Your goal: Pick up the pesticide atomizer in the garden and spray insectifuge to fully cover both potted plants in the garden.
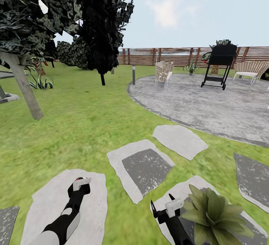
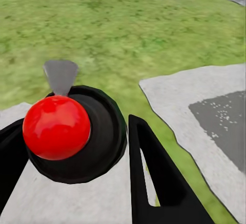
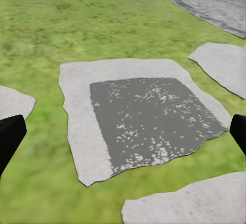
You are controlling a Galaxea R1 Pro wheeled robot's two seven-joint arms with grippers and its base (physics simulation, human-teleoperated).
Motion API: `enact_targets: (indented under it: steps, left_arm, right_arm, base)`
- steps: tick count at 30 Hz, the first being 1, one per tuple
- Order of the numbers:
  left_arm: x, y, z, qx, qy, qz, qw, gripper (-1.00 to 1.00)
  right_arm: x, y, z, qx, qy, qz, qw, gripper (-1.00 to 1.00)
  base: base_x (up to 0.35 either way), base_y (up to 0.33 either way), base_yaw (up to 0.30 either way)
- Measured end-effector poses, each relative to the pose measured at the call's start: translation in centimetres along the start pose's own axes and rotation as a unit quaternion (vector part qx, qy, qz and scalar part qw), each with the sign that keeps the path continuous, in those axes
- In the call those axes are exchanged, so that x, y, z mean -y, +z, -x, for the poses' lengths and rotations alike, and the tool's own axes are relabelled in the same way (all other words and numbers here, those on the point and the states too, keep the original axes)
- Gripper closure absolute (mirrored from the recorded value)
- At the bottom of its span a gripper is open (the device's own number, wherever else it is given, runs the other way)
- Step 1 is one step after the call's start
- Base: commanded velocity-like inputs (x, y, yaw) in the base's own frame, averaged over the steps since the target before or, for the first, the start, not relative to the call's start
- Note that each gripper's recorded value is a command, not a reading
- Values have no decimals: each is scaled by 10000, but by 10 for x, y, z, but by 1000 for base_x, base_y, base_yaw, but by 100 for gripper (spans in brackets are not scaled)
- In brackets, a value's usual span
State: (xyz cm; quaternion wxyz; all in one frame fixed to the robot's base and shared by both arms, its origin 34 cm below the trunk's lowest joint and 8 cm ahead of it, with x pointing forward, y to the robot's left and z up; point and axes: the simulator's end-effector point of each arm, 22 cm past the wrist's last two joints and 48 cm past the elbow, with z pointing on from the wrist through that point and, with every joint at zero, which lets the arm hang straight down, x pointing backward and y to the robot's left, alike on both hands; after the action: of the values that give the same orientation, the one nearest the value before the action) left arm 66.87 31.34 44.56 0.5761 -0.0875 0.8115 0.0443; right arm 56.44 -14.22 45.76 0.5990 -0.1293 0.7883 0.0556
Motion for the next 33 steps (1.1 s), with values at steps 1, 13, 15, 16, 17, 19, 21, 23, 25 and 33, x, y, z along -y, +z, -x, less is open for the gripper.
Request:
enact_targets:
  steps: [1, 13, 15, 16, 17, 19, 21, 23, 25, 33]
  left_arm:
    - [0, 0, 2, 0, 0, 0, 10000, 100]
    - [1, -3, 24, -1, 1, 2, 10000, 100]
    - [1, -3, 24, 0, 2, 3, 10000, 100]
    - [1, -3, 25, 2, 3, 3, 10000, 100]
    - [1, -3, 25, 5, 4, 1, 10000, 100]
    - [2, -3, 25, 14, 0, -8, 10000, 100]
    - [2, -3, 25, 19, 1, -9, 10000, 100]
    - [1, -3, 25, 23, -2, 5, 10000, 100]
    - [1, -3, 25, 20, -4, 14, 10000, 100]
    - [1, -3, 25, 13, -8, 20, 10000, 100]
  right_arm:
    - [0, 0, 2, 0, 0, 0, 10000, -100]
    - [3, -2, 24, -2, 0, 0, 10000, -100]
    - [3, -2, 24, -2, 0, 0, 10000, -100]
    - [3, -2, 24, -2, 0, 0, 10000, -100]
    - [3, -2, 24, -2, 0, 0, 10000, -100]
    - [3, -2, 24, -2, 0, 0, 10000, -100]
    - [3, -2, 24, -2, 1, 0, 10000, -100]
    - [3, -2, 24, -2, 1, 0, 10000, -100]
    - [3, -2, 24, -5, 1, 1, 10000, -100]
    - [3, -2, 23, -13, 3, 7, 10000, -100]
  base:
    - [0, 0, 0]
    - [0, 0, 0]
    - [0, 0, 0]
    - [0, 0, 0]
    - [0, 0, 0]
    - [0, 0, 0]
    - [0, 0, 0]
    - [-16, 0, 0]
    - [-144, 19, 0]
    - [-291, 117, 0]
